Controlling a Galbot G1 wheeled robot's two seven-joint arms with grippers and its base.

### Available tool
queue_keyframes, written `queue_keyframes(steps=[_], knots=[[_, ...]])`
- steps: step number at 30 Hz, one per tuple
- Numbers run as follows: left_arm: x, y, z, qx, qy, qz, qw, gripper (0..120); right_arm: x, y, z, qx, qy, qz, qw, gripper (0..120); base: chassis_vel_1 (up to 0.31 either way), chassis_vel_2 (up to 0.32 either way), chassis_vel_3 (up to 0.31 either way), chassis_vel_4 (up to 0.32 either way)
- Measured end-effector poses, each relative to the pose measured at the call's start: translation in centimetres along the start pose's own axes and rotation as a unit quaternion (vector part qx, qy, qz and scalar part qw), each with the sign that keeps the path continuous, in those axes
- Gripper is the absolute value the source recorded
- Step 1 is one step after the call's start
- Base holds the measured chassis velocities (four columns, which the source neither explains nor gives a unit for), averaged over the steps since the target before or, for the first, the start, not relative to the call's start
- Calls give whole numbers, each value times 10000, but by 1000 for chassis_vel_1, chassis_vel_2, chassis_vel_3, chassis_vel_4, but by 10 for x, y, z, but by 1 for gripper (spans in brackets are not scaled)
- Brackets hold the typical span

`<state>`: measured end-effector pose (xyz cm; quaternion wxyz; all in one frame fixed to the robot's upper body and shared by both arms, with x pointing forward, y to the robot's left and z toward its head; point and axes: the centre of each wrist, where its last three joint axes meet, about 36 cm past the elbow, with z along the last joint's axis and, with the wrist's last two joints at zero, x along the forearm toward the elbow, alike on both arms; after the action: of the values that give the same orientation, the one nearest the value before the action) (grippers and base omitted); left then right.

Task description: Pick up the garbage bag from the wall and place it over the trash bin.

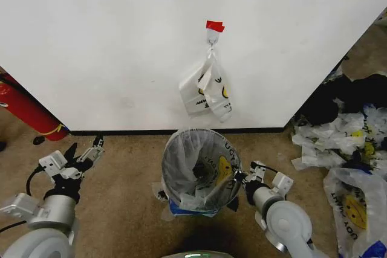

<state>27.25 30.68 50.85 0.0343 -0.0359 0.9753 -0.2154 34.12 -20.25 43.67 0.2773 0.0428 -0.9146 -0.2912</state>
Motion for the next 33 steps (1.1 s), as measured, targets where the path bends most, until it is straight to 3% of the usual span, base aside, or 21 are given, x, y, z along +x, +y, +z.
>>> queue_keyframes(steps=[5,7,13,17,20,23,26,29,31,33], knots=[[-1,1,2,219,-12,-148,9996,100,-1,0,6,100,-82,-178,9998,34,0,0,0,0],[0,1,2,227,2,-147,9996,100,-1,0,7,111,-95,-205,9997,38,0,0,0,0],[5,-6,4,219,42,-85,9997,100,4,-3,12,357,-303,-367,9982,65,0,0,0,0],[5,-7,9,191,68,-91,9998,100,9,-5,12,429,-376,-416,9975,76,0,0,0,0],[5,-6,11,215,69,-119,9997,100,13,-11,15,537,-568,-499,9957,90,0,0,0,0],[6,-7,12,208,73,-94,9997,100,16,-14,19,680,-868,-633,9919,95,0,0,0,0],[8,-9,16,112,52,-37,9999,100,22,-19,24,1133,-1543,-734,9788,100,0,0,0,0],[16,-20,30,-121,-66,197,9997,100,38,-24,27,1649,-2439,-497,9544,100,0,0,0,0],[18,-23,33,-171,-92,258,9995,100,40,-25,28,1722,-2553,-456,9503,100,0,0,0,0],[27,-37,49,-450,-204,594,9970,100,51,-32,29,2192,-3234,-228,9202,100,0,0,0,0]])
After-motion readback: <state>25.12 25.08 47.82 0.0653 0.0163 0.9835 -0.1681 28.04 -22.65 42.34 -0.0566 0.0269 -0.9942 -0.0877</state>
